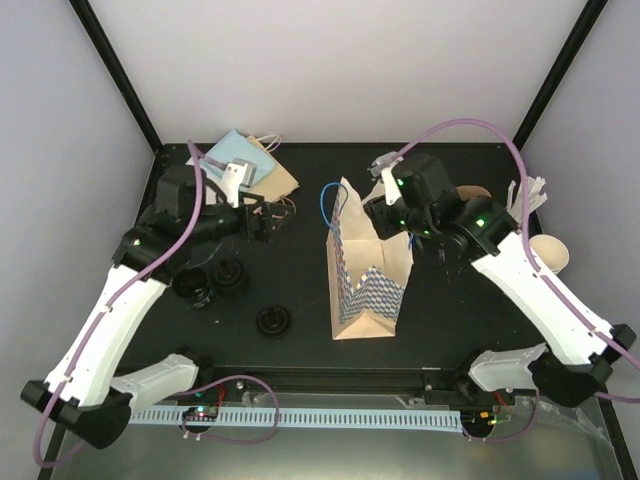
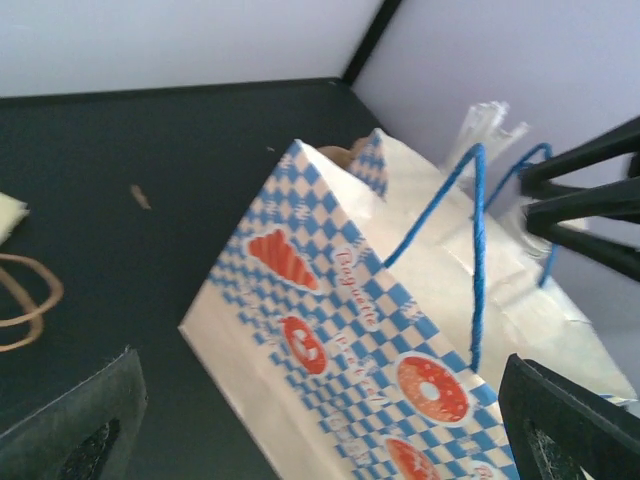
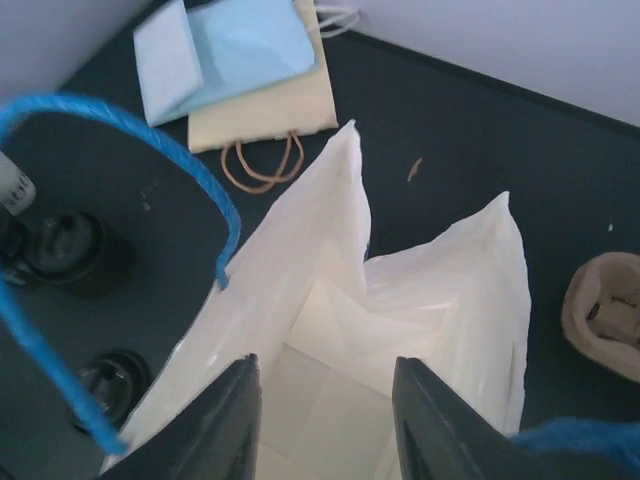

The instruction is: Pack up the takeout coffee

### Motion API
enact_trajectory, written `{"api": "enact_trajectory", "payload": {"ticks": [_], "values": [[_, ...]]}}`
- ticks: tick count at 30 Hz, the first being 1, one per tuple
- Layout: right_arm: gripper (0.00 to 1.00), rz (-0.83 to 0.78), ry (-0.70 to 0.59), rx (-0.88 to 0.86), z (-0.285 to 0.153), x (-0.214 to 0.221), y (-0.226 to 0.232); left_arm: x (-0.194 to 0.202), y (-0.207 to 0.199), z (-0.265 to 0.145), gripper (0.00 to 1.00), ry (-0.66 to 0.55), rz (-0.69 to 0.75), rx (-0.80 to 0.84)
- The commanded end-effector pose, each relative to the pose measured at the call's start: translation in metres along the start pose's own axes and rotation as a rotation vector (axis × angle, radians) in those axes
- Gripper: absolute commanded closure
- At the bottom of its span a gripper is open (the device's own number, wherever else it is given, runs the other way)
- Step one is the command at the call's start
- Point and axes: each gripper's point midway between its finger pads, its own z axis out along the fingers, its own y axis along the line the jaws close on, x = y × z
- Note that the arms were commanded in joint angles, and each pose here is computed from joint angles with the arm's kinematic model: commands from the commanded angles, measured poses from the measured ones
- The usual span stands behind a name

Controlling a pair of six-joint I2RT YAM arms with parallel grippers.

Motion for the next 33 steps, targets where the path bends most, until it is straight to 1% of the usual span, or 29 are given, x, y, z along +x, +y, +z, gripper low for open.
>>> {"api": "enact_trajectory", "payload": {"ticks": [1, 2, 5, 6, 7, 8, 10, 13, 18, 19, 22, 24, 27, 29, 33], "values": [[0.54, 0.029, -0.106, -0.005, -0.039, -0.017, -0.005, -0.006, 0.021, -0.035, 0.01, -0.052, 0.054, -0.212], [0.52, 0.038, -0.124, -0.002, -0.046, -0.018, -0.007, -0.005, 0.020, -0.040, 0.01, -0.050, 0.059, -0.219], [0.30, 0.072, -0.166, 0.007, -0.064, -0.015, -0.014, 0.004, 0.015, -0.052, 0.01, -0.034, 0.060, -0.219], [0.19, 0.084, -0.174, 0.011, -0.069, -0.011, -0.016, 0.007, 0.013, -0.056, 0.01, -0.031, 0.062, -0.215], [0.13, 0.097, -0.186, 0.010, -0.075, -0.007, -0.018, 0.011, 0.011, -0.059, 0.01, -0.027, 0.063, -0.211], [0.09, 0.107, -0.189, 0.012, -0.077, -0.003, -0.019, 0.016, 0.009, -0.062, 0.01, -0.023, 0.064, -0.201], [0.07, 0.127, -0.181, 0.037, -0.079, 0.007, -0.026, 0.028, 0.001, -0.068, 0.01, -0.014, 0.063, -0.159], [0.06, 0.179, -0.151, 0.107, -0.077, 0.023, -0.040, 0.047, -0.004, -0.069, 0.01, 0.012, 0.028, -0.109], [0.05, 0.293, -0.110, 0.214, -0.076, 0.042, -0.059, 0.082, -0.007, -0.056, 0.01, 0.068, -0.093, -0.011], [0.01, 0.318, -0.093, 0.232, -0.075, 0.047, -0.062, 0.087, -0.007, -0.052, 0.01, 0.077, -0.117, 0.005], [0.00, 0.397, -0.033, 0.254, -0.072, 0.058, -0.063, 0.104, -0.004, -0.044, 0.01, 0.108, -0.179, 0.022], [0.00, 0.426, 0.016, 0.240, -0.067, 0.065, -0.058, 0.111, -0.005, -0.041, 0.01, 0.118, -0.200, 0.037], [0.00, 0.397, 0.073, 0.184, -0.059, 0.073, -0.046, 0.122, -0.010, -0.034, 0.01, 0.140, -0.229, 0.081], [0.00, 0.389, 0.082, 0.149, -0.054, 0.079, -0.041, 0.130, -0.012, -0.028, 0.01, 0.160, -0.244, 0.099], [0.00, 0.411, 0.054, 0.094, -0.052, 0.087, -0.035, 0.142, -0.014, -0.016, 0.01, 0.188, -0.262, 0.121]]}}
